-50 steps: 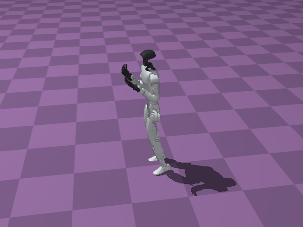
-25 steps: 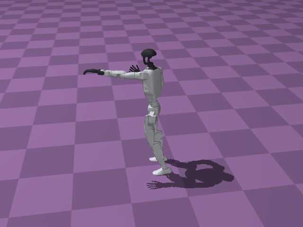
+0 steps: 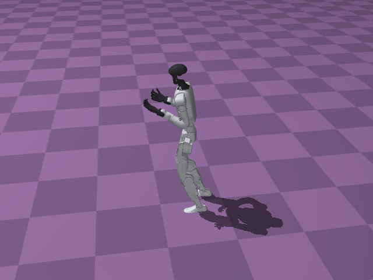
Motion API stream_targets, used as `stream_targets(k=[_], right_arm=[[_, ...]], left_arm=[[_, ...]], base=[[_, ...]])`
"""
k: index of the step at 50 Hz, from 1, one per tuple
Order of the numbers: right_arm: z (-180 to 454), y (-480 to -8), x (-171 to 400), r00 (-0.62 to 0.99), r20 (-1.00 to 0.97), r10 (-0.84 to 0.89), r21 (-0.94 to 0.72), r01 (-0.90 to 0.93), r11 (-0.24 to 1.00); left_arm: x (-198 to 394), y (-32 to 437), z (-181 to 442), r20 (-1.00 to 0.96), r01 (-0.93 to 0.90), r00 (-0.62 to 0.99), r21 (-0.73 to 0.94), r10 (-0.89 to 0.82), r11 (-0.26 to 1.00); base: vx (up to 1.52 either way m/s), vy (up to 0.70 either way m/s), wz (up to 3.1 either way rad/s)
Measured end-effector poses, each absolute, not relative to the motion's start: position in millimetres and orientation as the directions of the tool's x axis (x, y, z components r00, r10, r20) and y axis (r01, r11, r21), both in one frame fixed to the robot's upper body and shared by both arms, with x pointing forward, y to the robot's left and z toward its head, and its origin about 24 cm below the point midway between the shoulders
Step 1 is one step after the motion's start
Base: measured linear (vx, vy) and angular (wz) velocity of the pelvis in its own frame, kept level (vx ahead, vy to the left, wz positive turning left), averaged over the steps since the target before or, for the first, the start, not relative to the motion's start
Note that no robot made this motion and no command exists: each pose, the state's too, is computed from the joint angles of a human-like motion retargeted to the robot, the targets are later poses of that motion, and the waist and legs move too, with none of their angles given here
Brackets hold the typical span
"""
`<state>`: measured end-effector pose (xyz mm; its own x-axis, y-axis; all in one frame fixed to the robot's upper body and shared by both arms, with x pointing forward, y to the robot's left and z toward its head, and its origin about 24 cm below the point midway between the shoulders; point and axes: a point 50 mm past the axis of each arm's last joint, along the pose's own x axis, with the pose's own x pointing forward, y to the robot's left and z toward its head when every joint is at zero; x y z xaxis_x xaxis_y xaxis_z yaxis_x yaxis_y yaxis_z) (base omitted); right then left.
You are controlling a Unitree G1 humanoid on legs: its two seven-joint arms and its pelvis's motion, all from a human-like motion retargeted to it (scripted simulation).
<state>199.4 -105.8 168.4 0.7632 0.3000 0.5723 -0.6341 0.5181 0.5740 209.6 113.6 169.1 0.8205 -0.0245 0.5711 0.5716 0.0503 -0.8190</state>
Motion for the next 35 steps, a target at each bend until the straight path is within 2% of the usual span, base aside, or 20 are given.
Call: stream_targets(k=[4,6,9,13,17,18,19,21,23,24,26,28,29,31,33,34,35], right_arm=[[172,-113,198,0.75,0.59,0.299,0.6,-0.654,0.46],[175,-115,187,0.733,0.622,0.275,0.637,-0.679,0.366],[174,-118,172,0.718,0.626,0.305,0.639,-0.696,0.327],[174,-122,174,0.713,0.617,0.333,0.527,-0.689,0.498],[172,-122,186,0.755,0.585,0.297,0.423,-0.596,0.682],[172,-122,191,0.769,0.579,0.27,0.418,-0.564,0.712],[173,-122,198,0.785,0.574,0.233,0.435,-0.533,0.726],[175,-124,209,0.796,0.57,0.204,0.453,-0.512,0.73],[177,-128,211,0.787,0.584,0.2,0.492,-0.539,0.684],[175,-130,208,0.791,0.578,0.202,0.525,-0.55,0.65],[170,-132,200,0.797,0.573,0.191,0.612,-0.571,0.548],[165,-135,192,0.811,0.564,0.156,0.696,-0.568,0.439],[163,-137,189,0.819,0.558,0.134,0.727,-0.56,0.398],[162,-146,188,0.828,0.553,0.098,0.738,-0.541,0.404],[170,-164,188,0.813,0.571,0.111,0.591,-0.501,0.633],[180,-175,188,0.796,0.593,0.122,0.438,-0.446,0.78],[191,-186,189,0.773,0.616,0.151,0.238,-0.365,0.9]], left_arm=[[212,95,199,0.664,0.657,0.741,-0.748,-0.103,-0.095],[209,98,207,0.698,0.694,0.709,-0.716,-0.104,-0.077],[199,123,201,0.703,0.706,0.708,-0.705,-0.062,0.074],[195,134,190,0.666,0.663,0.744,-0.723,-0.059,0.196],[198,128,179,0.607,0.602,0.79,-0.744,-0.085,0.289],[202,125,179,0.586,0.581,0.807,-0.765,-0.073,0.279],[206,123,180,0.556,0.553,0.83,-0.811,-0.042,0.193],[213,122,178,0.52,0.519,0.854,-0.842,-0.034,0.147],[211,122,175,0.528,0.533,0.846,-0.832,-0.078,0.151],[206,119,171,0.518,0.525,0.851,-0.846,-0.088,0.096],[194,115,165,0.514,0.517,0.851,-0.856,-0.112,0.002],[187,120,162,0.517,0.523,0.845,-0.853,-0.139,0.008],[186,125,160,0.517,0.528,0.842,-0.848,-0.151,0.042],[188,141,162,0.52,0.543,0.839,-0.814,-0.159,0.205],[192,163,174,0.536,0.53,0.829,-0.658,-0.161,0.535],[194,177,186,0.564,0.486,0.81,-0.492,-0.161,0.722],[195,187,199,0.595,0.42,0.784,-0.297,-0.178,0.857]], base=[[0.06,0.02,1.3],[0.21,-0.03,0.89],[0.23,-0.07,0.65],[0.14,-0.09,0.2],[0.03,-0.07,-0.12],[-0.04,-0.06,-0.09],[-0.04,-0.05,-0.06],[0.0,0.0,0.0],[0.07,0.0,0.3],[0.13,0.0,0.39],[0.17,-0.01,0.46],[0.19,0.01,0.57],[0.17,0.03,0.63],[0.14,0.05,0.63],[0.08,0.07,0.53],[0.0,0.07,0.4],[-0.04,0.07,0.33]])
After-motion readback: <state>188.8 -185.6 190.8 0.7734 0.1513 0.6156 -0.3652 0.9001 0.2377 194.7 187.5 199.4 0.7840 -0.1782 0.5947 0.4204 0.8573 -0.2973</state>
